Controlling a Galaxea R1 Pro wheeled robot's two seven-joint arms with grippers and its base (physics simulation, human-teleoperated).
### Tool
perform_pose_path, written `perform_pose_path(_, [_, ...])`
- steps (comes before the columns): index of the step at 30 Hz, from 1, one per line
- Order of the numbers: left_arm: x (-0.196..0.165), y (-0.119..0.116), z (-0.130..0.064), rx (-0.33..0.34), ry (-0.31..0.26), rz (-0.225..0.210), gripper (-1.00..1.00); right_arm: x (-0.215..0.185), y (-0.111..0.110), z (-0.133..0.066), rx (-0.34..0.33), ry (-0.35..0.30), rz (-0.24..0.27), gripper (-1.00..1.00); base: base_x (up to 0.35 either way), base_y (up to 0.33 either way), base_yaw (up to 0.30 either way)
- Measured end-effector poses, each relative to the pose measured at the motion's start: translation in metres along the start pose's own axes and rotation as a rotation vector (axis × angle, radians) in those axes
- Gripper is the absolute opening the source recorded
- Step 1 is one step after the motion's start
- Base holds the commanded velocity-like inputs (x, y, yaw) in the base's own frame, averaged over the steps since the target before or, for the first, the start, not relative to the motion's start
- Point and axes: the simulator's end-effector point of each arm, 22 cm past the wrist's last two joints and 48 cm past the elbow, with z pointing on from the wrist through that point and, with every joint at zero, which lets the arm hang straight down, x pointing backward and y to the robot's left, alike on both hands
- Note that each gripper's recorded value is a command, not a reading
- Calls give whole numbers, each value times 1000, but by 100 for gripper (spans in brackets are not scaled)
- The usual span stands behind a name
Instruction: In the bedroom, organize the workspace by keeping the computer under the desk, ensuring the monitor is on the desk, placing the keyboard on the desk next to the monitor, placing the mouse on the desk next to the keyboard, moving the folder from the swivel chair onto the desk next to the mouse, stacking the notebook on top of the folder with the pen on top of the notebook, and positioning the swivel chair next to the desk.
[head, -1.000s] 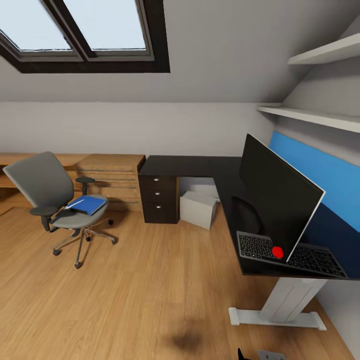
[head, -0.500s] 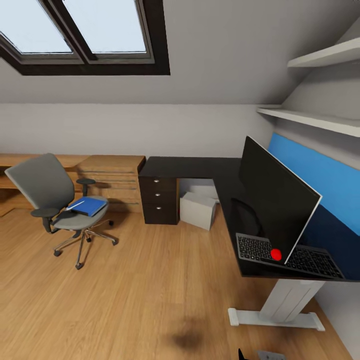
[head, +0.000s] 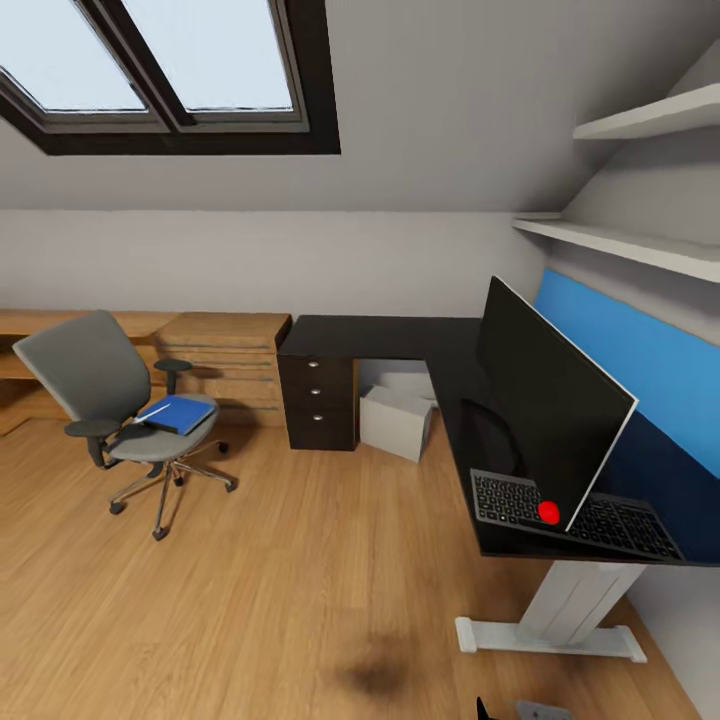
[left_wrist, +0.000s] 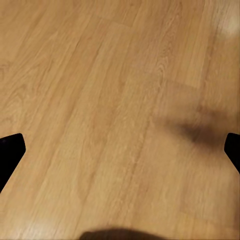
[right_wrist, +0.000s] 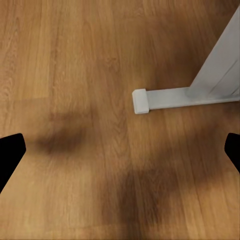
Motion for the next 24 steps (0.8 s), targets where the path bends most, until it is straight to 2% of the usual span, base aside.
perform_pose_path(15, [-8,0,-14,-1,1,-1,100,-9,0,-14,0,0,0,100,0,0,0])
perform_pose_path(24, [-9,0,-14,-3,-2,-2,100,-9,0,-14,0,1,0,100,0,0,0])
